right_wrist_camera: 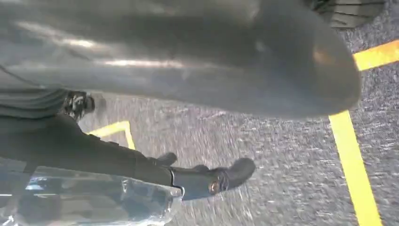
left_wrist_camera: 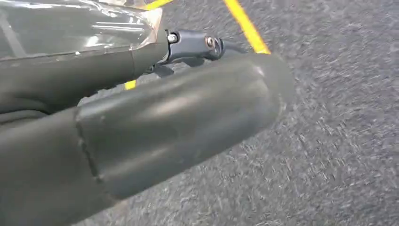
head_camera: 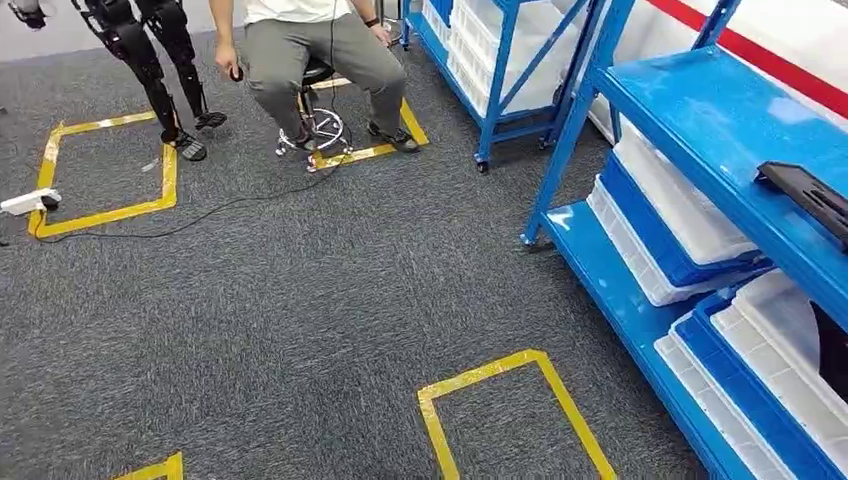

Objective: Take the parts from the cabinet and place them on the table.

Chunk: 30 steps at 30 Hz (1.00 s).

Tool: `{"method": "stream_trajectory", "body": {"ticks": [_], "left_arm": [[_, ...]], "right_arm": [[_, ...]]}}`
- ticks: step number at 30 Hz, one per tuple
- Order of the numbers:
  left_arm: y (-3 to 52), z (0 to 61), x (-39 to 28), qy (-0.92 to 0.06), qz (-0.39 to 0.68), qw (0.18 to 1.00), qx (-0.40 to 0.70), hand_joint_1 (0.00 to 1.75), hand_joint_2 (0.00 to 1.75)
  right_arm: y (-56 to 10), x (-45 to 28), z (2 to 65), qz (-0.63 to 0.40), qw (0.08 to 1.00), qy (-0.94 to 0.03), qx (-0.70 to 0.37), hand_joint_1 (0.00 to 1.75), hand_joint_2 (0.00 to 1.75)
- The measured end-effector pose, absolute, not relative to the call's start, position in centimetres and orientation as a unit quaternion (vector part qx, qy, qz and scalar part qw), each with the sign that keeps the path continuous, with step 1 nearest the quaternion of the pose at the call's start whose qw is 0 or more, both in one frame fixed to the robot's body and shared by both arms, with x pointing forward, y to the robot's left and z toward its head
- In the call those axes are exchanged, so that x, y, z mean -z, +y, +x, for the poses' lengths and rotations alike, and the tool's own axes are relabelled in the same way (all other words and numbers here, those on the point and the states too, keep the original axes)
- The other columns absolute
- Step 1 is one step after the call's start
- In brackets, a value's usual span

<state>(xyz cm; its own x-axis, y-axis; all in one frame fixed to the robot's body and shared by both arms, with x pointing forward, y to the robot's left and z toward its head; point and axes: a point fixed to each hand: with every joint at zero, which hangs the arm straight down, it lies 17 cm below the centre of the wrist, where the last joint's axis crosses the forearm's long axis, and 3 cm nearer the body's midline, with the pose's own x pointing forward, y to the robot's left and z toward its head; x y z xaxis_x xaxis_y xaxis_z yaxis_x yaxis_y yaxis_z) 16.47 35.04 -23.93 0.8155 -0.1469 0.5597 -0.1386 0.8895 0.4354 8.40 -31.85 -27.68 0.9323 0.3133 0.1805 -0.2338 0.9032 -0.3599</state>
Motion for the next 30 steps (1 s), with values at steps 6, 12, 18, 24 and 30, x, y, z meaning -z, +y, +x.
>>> {"method": "stream_trajectory", "body": {"ticks": [6,12,18,24,30], "left_arm": [[34.89,16.38,23.98,-0.302,0.234,0.924,0.002,0.00,0.00],[34.74,16.62,23.94,-0.303,0.233,0.924,0.001,0.00,0.00],[34.73,15.74,24.18,-0.296,0.233,0.926,0.003,0.00,0.00],[34.76,15.76,24.17,-0.296,0.234,0.926,0.003,0.00,0.00],[34.84,15.91,24.11,-0.297,0.236,0.925,0.003,0.00,0.00]], "right_arm": [[-31.93,27.71,8.15,-0.169,0.969,-0.114,-0.142,0.00,0.00],[-32.08,27.72,8.02,-0.170,0.968,-0.113,-0.143,0.00,0.00],[-31.98,27.67,8.41,-0.170,0.968,-0.115,-0.143,0.00,0.00],[-32.00,27.65,8.58,-0.171,0.968,-0.115,-0.141,0.00,0.00],[-31.97,27.73,8.09,-0.171,0.969,-0.109,-0.138,0.00,0.00]]}}
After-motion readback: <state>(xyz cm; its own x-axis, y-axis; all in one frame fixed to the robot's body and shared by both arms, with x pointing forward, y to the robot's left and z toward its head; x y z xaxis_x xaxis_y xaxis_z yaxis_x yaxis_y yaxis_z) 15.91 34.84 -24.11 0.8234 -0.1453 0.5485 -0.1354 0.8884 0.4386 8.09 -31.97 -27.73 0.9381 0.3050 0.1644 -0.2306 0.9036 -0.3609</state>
